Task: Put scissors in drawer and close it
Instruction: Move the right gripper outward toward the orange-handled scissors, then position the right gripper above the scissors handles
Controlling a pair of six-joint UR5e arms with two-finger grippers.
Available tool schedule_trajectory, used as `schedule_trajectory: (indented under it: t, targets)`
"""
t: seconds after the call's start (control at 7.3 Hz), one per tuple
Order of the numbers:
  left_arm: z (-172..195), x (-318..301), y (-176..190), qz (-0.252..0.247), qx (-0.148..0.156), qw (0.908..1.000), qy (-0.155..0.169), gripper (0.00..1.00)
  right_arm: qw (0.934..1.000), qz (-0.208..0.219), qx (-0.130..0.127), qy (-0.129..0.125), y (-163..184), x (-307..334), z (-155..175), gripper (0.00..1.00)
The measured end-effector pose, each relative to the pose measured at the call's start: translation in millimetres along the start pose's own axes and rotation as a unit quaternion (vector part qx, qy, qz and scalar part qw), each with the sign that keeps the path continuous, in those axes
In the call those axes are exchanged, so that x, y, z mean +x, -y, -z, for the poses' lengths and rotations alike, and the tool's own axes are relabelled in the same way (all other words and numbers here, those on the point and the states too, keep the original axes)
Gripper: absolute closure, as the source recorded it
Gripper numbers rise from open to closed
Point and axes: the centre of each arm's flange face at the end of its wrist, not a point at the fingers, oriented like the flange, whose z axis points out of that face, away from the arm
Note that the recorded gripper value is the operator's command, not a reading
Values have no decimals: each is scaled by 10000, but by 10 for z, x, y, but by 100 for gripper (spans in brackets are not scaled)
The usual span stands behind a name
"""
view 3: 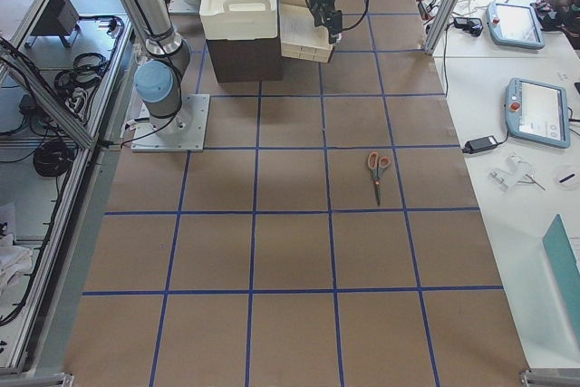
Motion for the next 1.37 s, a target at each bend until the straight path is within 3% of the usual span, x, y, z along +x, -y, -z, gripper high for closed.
schedule_trajectory:
  t: [0.27, 0.82, 1.1, 1.37]
  targets:
    - [16, -3, -24, 3, 3, 10000, 3, 0, 9966, 817, 2, -88, -134, 520, -380, 0]
    - [-18, 3, -14, -3, -31, 10000, -1, 0, 9737, 2254, -67, -320, -544, 1443, -1186, 0]
    - [-38, -7, 2, 8, -47, 10000, -2, 0, 9669, 2544, -115, -170, -575, 1606, -1614, 0]
    - [-30, -20, -8, 23, -40, 10000, -2, 0, 9522, 3054, -34, 72, -601, 1688, -1962, 0]
